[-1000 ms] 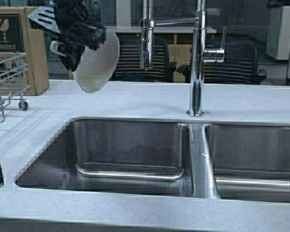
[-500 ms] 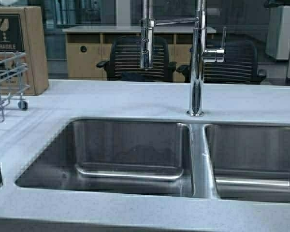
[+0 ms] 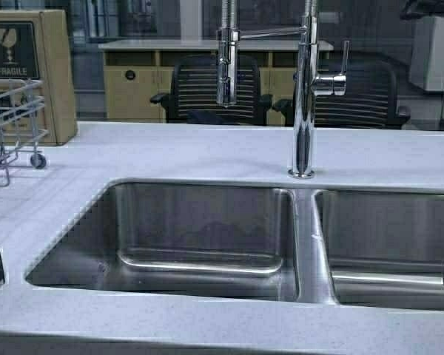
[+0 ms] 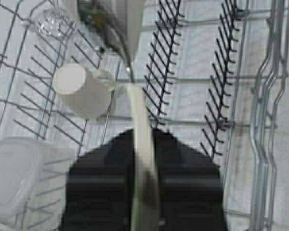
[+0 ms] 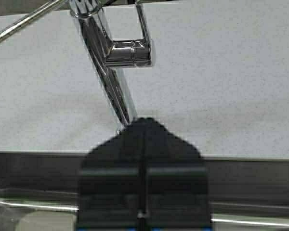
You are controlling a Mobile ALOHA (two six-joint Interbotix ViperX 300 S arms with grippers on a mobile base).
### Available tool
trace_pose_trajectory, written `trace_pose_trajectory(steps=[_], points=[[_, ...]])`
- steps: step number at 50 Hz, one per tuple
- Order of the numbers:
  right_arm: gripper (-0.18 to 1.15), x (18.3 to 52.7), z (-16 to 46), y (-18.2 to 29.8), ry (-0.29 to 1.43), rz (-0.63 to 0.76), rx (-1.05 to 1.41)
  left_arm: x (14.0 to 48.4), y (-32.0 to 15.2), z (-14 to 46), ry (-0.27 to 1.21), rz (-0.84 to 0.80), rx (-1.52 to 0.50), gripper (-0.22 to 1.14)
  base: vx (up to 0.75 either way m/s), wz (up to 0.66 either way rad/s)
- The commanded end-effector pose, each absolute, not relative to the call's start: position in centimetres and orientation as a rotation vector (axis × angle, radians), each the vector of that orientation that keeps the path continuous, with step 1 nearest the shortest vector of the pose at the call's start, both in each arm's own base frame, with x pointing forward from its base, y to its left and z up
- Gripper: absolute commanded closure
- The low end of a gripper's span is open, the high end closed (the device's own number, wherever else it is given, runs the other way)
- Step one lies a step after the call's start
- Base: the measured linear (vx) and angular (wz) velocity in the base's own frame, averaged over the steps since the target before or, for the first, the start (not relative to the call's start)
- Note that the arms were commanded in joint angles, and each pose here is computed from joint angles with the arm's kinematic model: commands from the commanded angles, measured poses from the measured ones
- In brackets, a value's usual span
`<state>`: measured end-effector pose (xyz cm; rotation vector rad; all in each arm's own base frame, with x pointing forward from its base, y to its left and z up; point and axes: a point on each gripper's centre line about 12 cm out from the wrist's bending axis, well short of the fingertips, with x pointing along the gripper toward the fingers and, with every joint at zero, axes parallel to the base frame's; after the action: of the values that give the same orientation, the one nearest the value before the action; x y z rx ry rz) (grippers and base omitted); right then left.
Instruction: Wash the pan
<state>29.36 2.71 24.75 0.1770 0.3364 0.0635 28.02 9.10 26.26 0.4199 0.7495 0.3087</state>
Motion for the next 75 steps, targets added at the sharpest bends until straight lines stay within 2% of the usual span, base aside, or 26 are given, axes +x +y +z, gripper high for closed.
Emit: trace_pose_trajectory(steps=[1, 11, 35, 61, 64, 68, 74, 75], points=[[0.92, 29.6, 25.8, 2.9, 0.300, 0.074, 0.177, 27.5, 11.0, 24.7, 0.776, 0.347, 0.393, 0.89, 0.00, 0.00], [0.92, 29.6, 25.8, 3.1, 0.301, 0.079, 0.176, 27.2, 13.3, 21.7, 0.835, 0.376, 0.353, 0.89, 0.00, 0.00], [0.92, 29.5, 25.6, 3.1, 0.305, 0.079, 0.173, 29.0, 17.2, 15.5, 1.019, 0.393, 0.266, 0.89, 0.00, 0.00], [0.92, 29.7, 25.1, 3.1, 0.324, 0.079, 0.170, 30.2, 17.8, 13.5, 1.063, 0.387, 0.235, 0.87, 0.00, 0.00], [0.92, 29.8, 25.1, 3.1, 0.322, 0.079, 0.170, 30.3, 17.9, 13.6, 1.059, 0.397, 0.222, 0.82, 0.00, 0.00], [0.92, 29.8, 25.0, 3.1, 0.325, 0.077, 0.170, 30.5, 18.0, 13.4, 1.061, 0.397, 0.217, 0.66, 0.00, 0.00], [0.92, 29.8, 24.9, 3.1, 0.328, 0.077, 0.170, 30.6, 18.1, 12.6, 1.088, 0.395, 0.209, 0.28, 0.00, 0.00], [0.92, 29.8, 24.9, 3.1, 0.328, 0.077, 0.170, 30.6, 18.1, 12.4, 1.095, 0.394, 0.209, 0.18, 0.00, 0.00]])
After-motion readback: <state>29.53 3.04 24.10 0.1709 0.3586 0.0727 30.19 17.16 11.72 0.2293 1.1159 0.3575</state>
